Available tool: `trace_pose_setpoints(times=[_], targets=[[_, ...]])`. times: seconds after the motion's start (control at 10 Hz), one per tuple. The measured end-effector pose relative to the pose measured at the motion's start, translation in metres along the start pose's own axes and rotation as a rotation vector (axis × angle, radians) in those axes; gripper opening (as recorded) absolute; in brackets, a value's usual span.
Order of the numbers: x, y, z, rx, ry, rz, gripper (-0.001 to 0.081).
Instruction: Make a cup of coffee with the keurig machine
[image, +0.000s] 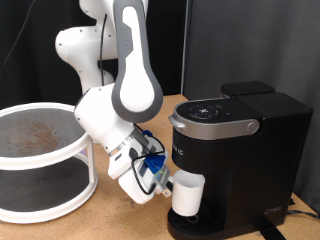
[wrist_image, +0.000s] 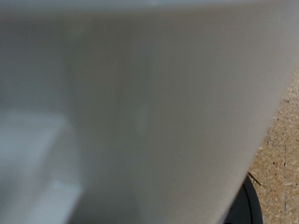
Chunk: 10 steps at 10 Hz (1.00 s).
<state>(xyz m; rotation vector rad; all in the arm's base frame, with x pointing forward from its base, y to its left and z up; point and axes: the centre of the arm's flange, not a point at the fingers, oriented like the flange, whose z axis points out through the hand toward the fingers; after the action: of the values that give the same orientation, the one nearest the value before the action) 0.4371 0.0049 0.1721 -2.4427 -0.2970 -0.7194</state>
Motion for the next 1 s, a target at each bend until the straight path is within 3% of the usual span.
trace_pose_setpoints(times=[0.6, 0.9, 1.0], targets=[[0.002, 0.012, 0.017, -0.023, 0.008, 0.013, 0.0061], [-0.002, 0.014, 0.024, -0.007, 0.0, 0.017, 0.0061], [-0.004, 0.014, 0.025, 0.001, -0.003, 0.016, 0.0191]])
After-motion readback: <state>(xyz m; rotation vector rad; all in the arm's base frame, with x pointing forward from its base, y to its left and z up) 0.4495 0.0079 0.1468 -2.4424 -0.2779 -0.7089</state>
